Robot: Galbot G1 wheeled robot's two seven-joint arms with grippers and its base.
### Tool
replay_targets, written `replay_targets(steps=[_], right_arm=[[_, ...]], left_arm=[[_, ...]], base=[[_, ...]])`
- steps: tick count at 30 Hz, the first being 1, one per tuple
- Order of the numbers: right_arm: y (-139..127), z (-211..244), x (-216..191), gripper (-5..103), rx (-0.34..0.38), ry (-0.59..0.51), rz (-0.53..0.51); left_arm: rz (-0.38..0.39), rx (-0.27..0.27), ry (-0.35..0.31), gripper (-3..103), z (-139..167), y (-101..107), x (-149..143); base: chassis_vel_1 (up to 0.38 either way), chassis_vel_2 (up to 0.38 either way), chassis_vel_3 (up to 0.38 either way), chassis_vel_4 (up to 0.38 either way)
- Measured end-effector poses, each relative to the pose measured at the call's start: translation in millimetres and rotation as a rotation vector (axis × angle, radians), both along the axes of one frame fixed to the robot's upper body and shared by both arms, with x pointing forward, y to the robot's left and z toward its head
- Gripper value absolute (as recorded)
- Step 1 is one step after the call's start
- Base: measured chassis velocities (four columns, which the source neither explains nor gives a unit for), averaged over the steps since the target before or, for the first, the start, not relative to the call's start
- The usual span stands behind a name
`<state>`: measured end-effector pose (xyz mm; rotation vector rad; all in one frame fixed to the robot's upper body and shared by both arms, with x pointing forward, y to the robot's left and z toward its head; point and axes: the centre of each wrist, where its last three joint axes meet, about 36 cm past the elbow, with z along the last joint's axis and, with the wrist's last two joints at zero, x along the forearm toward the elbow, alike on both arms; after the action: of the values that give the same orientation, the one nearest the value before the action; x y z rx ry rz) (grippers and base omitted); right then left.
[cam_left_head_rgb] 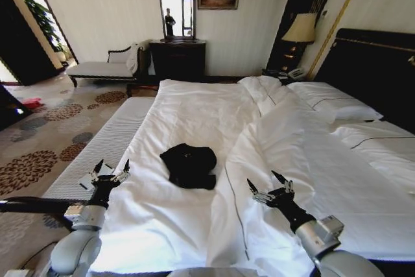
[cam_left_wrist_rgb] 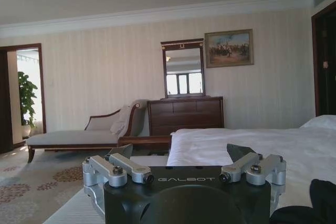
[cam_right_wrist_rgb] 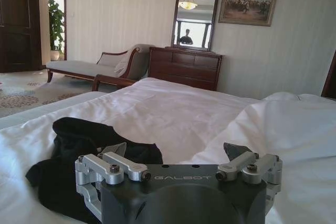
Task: Fold the clothes on the bed.
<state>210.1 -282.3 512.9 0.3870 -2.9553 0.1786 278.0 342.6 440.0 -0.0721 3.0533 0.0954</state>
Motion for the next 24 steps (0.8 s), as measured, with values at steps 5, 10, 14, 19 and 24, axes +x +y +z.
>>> replay_targets(steps=[5, 10, 14, 19, 24], right_arm=[[1.6, -0.1, 0.9, 100, 0.020, 0.038, -0.008], [2.7, 0.0, 2.3, 100, 0.011, 0.150, -0.044], [1.3, 1.4, 3.9, 100, -0.059, 0.159, -0.083], [2.7, 0.8, 3.8, 100, -0.073, 0.179, -0.096], [8.1, -3.6, -0.6, 100, -0.073, 0.219, -0.091]], left_arm=[[0.000, 0.001, 0.000, 100, 0.1, -0.1, 0.1], [-0.004, 0.004, 0.000, 100, 0.1, -1.8, -0.6], [-0.004, 0.002, 0.002, 100, -0.5, -2.5, -1.6], [-0.004, 0.002, 0.005, 100, -1.1, -2.8, -2.2], [-0.007, 0.006, -0.001, 100, 1.0, -2.7, -1.4]], base=[[0.108, 0.072, -0.074, -0.068], [-0.012, -0.029, 0.012, 0.009], [-0.038, -0.029, 0.024, 0.012], [0.000, 0.000, 0.000, 0.000], [0.000, 0.000, 0.000, 0.000]])
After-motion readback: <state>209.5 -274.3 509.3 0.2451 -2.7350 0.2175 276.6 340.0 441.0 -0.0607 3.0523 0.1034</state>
